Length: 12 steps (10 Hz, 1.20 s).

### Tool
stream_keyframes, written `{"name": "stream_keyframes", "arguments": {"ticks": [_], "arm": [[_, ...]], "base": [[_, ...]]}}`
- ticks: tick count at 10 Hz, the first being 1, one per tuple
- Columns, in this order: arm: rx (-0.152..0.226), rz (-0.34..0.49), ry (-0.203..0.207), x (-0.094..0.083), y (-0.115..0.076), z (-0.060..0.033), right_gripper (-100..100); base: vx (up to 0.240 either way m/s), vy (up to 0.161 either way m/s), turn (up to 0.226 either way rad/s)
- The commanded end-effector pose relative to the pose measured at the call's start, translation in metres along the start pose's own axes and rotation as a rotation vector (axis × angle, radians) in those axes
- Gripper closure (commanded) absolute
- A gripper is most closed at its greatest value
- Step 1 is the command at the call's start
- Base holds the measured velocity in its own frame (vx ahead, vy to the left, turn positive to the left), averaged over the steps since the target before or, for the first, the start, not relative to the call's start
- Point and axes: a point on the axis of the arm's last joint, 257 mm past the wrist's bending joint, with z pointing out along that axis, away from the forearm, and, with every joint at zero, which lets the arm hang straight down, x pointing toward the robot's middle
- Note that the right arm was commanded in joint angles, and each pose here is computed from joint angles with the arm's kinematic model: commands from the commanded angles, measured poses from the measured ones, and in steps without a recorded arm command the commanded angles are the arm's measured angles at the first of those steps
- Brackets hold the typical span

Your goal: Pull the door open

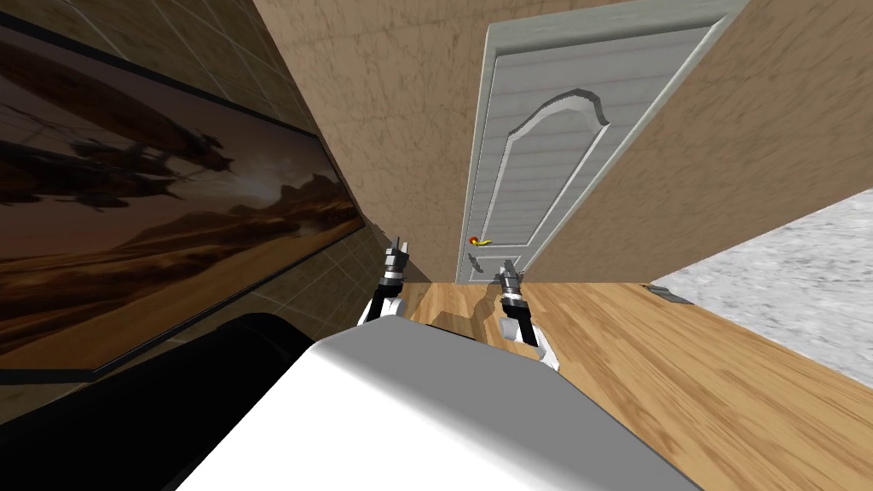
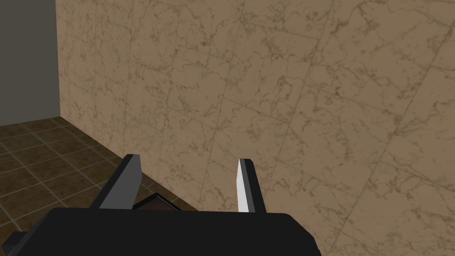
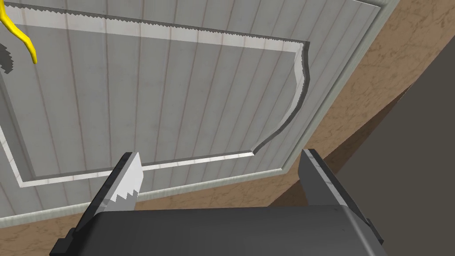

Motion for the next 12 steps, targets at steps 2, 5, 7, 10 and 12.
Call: {"name": "stream_keyframes", "arguments": {"ticks": [2, 5, 7, 10, 12], "arm": [[0.013, 0.023, 0.025, 0.006, -0.016, 0.0051, -100], [0.053, 0.042, 0.049, 0.013, -0.042, 0.0046, -100], [0.071, 0.050, 0.060, 0.016, -0.053, 0.0045, -100], [0.117, 0.065, 0.079, 0.021, -0.080, 0.0013, -100], [0.134, 0.072, 0.088, 0.022, -0.090, 0.0009, -100]], "base": [[0.059, 0.002, 0.032], [0.069, -0.009, 0.025], [0.065, -0.005, 0.019], [0.063, -0.010, 0.025], [0.071, -0.007, 0.027]]}}
